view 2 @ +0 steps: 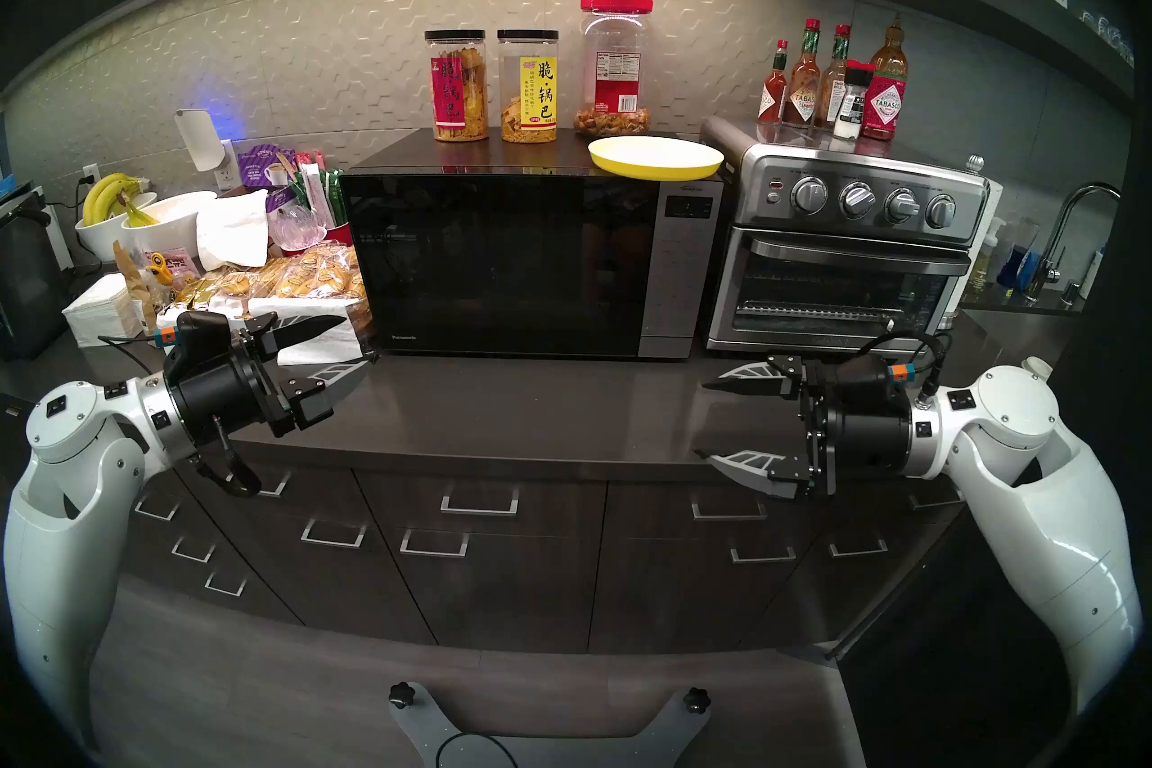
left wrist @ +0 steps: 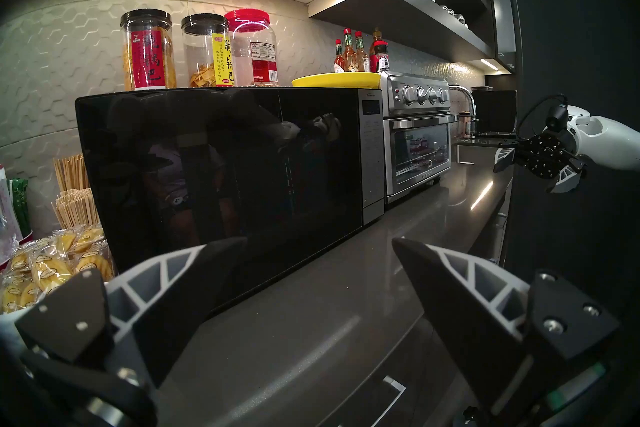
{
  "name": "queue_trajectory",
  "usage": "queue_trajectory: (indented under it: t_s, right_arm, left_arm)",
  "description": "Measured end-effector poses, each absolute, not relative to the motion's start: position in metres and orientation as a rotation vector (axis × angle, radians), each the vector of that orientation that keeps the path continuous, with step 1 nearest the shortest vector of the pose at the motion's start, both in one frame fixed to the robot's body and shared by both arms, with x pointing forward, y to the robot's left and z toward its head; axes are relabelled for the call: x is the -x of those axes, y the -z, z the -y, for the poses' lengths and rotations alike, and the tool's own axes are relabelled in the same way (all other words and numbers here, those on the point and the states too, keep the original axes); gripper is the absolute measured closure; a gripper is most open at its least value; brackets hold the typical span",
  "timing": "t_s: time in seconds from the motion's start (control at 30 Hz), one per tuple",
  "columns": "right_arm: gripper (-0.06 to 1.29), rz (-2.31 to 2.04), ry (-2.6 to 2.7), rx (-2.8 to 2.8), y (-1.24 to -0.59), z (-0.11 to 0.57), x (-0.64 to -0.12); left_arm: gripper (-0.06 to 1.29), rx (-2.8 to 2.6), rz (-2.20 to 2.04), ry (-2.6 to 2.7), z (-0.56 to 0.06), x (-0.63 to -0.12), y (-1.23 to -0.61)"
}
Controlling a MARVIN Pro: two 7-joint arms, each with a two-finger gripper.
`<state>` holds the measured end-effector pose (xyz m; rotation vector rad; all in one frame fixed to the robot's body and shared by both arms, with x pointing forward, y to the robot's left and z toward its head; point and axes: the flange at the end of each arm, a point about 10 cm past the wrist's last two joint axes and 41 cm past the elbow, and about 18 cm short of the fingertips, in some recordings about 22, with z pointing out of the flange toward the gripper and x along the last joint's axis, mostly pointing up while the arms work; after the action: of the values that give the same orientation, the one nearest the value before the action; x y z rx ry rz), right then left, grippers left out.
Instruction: Open the microwave, put the plate inside, and close the door
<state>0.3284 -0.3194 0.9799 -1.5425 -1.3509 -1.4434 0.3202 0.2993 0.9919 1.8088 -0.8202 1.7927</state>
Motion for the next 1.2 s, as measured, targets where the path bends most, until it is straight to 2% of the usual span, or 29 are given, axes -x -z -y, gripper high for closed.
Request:
queue_trajectory:
  t_s: [1.2]
  right_arm:
    - [0.01, 1.351, 1.442, 1.543, -0.9795, 0.3195, -0.3283]
  left_arm:
    - [0.02, -1.809, 0.819, -1.792, -0.2993, -0.3203, -0.9917]
